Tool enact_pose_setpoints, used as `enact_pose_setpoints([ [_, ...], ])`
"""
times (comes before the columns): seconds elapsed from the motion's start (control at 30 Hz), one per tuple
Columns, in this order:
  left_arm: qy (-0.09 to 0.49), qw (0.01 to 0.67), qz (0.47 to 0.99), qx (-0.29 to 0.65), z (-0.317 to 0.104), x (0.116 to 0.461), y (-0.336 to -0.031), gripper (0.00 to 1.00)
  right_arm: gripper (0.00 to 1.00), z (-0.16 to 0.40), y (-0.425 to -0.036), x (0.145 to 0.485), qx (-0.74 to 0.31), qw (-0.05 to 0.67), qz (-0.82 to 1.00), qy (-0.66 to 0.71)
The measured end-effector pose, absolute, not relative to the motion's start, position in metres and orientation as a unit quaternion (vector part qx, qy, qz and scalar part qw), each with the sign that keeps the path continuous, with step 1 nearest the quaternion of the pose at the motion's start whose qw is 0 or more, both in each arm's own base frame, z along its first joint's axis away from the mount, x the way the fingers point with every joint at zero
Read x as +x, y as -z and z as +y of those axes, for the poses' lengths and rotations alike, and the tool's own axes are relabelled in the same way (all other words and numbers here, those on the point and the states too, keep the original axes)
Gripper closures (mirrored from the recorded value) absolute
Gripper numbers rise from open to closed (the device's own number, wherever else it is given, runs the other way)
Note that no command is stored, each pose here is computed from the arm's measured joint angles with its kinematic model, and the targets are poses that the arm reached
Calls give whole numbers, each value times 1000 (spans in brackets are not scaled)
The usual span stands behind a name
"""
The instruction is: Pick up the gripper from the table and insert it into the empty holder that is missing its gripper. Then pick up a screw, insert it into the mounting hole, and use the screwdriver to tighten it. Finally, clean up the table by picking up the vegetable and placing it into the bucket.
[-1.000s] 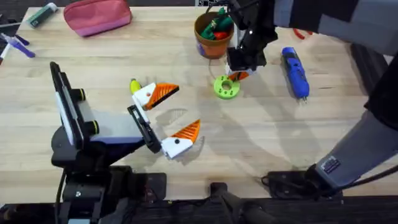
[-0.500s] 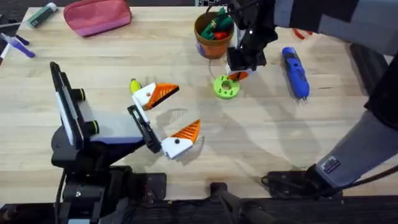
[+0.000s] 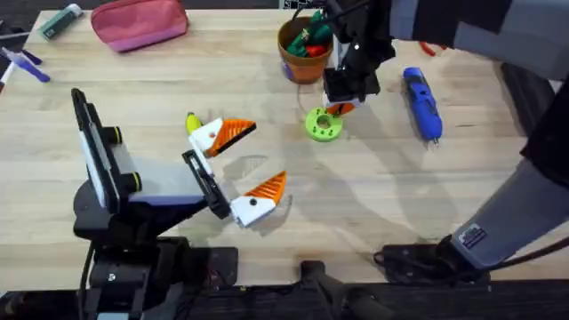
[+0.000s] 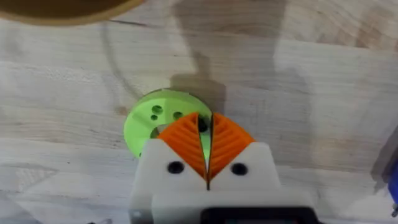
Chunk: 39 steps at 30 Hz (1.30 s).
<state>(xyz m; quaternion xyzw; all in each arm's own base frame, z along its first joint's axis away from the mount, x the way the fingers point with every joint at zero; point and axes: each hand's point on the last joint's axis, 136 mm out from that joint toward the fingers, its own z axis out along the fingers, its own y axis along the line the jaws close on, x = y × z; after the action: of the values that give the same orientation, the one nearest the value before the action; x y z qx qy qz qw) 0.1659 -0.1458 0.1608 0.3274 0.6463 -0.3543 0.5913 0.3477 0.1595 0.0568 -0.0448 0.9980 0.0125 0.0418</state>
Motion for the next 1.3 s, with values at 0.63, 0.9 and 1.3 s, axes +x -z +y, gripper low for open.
enact_pose_setpoints([
  [0.63, 354, 591, 646, 327, -146, 166, -161, 15, 993, 159, -57, 346, -45, 40, 998, -10],
  [0.9, 354, 591, 646, 327, -146, 166, -161, 15, 993, 159, -58, 346, -46, 40, 998, -10],
  [1.3, 354, 591, 646, 327, -146, 166, -161, 16, 995, 162, -59, 342, -50, 36, 998, -12],
])
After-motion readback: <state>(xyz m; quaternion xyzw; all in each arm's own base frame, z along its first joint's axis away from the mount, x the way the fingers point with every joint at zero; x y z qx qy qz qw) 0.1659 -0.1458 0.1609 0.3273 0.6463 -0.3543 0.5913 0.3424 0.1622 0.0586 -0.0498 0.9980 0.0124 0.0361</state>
